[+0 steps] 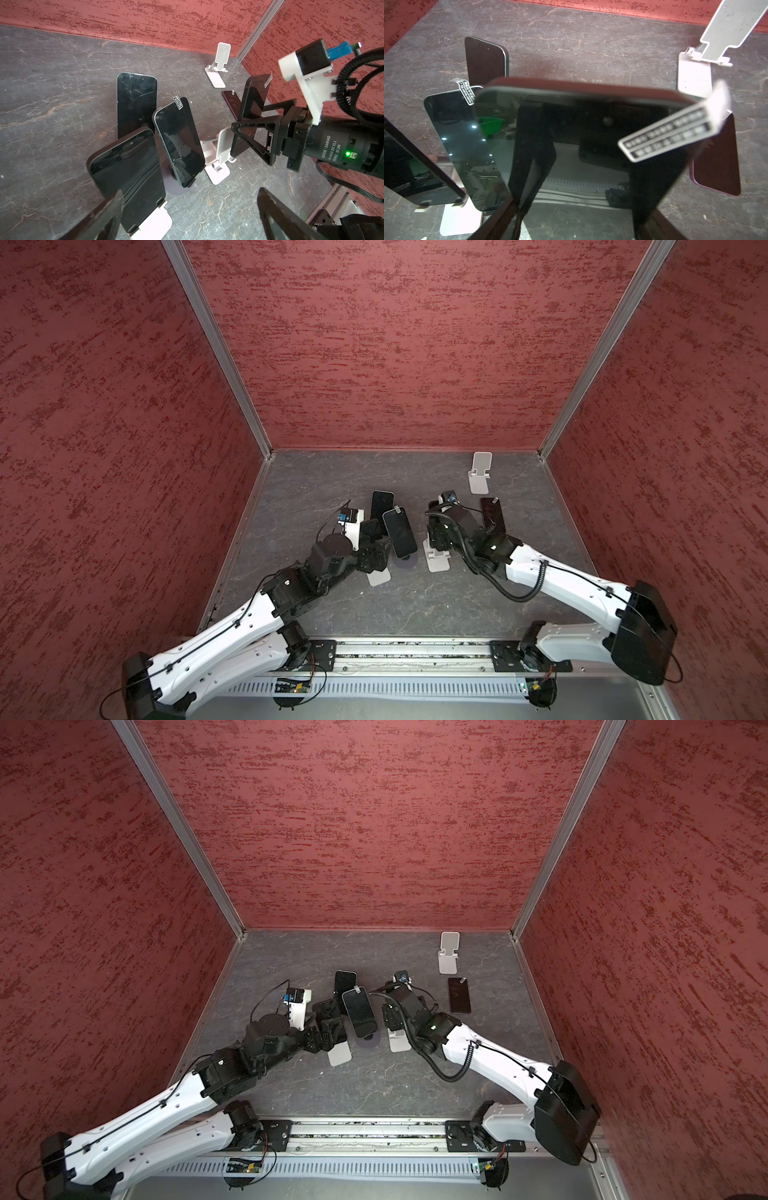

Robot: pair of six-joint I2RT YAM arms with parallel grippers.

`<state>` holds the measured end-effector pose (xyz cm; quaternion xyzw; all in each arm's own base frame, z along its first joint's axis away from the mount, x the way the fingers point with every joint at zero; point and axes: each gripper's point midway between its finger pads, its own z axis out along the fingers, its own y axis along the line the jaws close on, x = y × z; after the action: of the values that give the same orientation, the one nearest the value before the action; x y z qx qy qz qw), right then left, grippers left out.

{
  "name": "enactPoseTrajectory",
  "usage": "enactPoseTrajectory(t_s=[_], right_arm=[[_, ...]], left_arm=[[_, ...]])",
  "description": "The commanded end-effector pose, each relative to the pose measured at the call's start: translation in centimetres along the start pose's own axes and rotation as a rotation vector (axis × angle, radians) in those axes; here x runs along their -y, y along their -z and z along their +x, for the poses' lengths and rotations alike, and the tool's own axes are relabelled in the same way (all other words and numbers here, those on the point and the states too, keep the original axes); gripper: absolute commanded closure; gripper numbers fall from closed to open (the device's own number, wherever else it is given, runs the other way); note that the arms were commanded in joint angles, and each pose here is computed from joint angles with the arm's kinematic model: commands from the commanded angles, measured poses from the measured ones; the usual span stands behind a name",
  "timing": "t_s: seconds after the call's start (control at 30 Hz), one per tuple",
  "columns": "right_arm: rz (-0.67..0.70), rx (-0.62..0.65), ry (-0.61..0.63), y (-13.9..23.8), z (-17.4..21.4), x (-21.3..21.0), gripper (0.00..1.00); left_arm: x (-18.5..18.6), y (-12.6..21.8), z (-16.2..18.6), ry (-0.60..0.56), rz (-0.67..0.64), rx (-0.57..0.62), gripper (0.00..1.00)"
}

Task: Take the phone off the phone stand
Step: 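Lift the black phone up off its white stand with the right gripper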

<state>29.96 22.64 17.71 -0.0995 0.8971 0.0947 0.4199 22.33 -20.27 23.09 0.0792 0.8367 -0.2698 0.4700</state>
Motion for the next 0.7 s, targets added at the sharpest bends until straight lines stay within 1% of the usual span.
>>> enactPoseTrajectory(t_s=[0.0,0.3,0.67], right_arm=[[-0.014,0.07,-0.033,2.0,-2.9,-0.3,0.38],[0.032,0.073,-0.003,2.6,-4.3,0.2,0.38],[0.05,0.076,0.013,2.2,-5.4,0.9,0.37]], left_arm=[[0.4,0.0,0.0,-0.019,0.027,0.005,0.01],[0.5,-0.2,0.2,-0.026,0.034,0.004,0.01],[0.6,-0.2,0.1,-0.038,0.043,0.017,0.0]])
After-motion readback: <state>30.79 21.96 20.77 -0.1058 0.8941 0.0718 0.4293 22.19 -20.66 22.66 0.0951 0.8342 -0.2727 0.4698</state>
